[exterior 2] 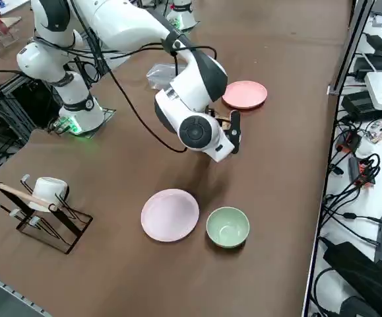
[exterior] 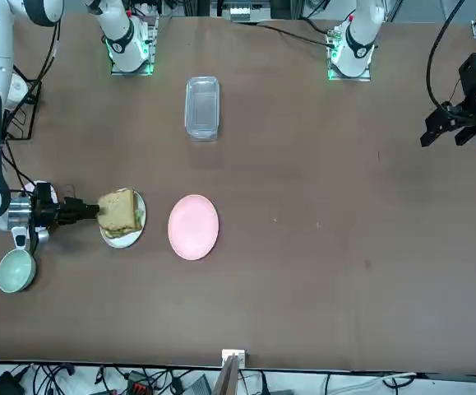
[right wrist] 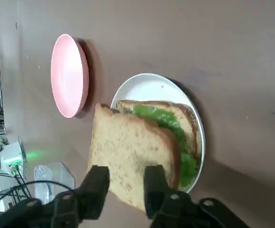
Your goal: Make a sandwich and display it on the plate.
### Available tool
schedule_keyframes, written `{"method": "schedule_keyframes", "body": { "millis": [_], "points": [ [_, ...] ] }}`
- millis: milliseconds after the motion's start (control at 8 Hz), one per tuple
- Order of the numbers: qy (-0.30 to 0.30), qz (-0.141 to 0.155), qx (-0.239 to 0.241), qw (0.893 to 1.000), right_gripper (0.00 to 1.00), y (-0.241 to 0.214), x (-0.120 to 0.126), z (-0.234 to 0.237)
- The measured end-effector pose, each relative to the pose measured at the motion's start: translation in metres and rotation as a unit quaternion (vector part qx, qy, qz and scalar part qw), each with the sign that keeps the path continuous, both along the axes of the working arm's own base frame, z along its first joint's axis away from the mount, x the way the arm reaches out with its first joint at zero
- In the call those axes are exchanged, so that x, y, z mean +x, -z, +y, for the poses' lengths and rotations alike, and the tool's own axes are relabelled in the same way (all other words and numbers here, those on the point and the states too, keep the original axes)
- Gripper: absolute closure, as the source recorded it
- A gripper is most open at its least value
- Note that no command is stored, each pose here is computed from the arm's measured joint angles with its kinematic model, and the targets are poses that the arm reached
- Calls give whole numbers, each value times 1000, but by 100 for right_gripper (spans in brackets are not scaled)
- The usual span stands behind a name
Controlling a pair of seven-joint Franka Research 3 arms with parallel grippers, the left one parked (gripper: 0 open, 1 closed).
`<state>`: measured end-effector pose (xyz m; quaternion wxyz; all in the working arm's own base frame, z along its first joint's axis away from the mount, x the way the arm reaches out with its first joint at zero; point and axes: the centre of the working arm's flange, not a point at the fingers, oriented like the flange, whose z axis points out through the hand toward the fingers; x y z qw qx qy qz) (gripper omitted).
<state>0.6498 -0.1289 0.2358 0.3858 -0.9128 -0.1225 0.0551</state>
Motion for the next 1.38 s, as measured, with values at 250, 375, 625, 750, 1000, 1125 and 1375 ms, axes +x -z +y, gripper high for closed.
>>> {"method": "schedule_keyframes", "body": {
  "millis": [250, 375, 625, 750, 1000, 1125, 1375],
  "points": [
    [-1, -5, -1, 1000, 27, -4, 3, 0],
    [-1, -9, -3, 1000, 20, -7, 5, -1],
    [-15, -35, -28, 999, 3, -34, 19, -7],
    [-20, -51, -48, 997, 1, -55, 28, -11],
    [-3, -65, -109, 992, 0, -111, 41, -26],
    [7, -69, -149, 986, 0, -143, 46, -32],
    [18, -79, -227, 971, 0, -207, 48, -24]
  ]
}}
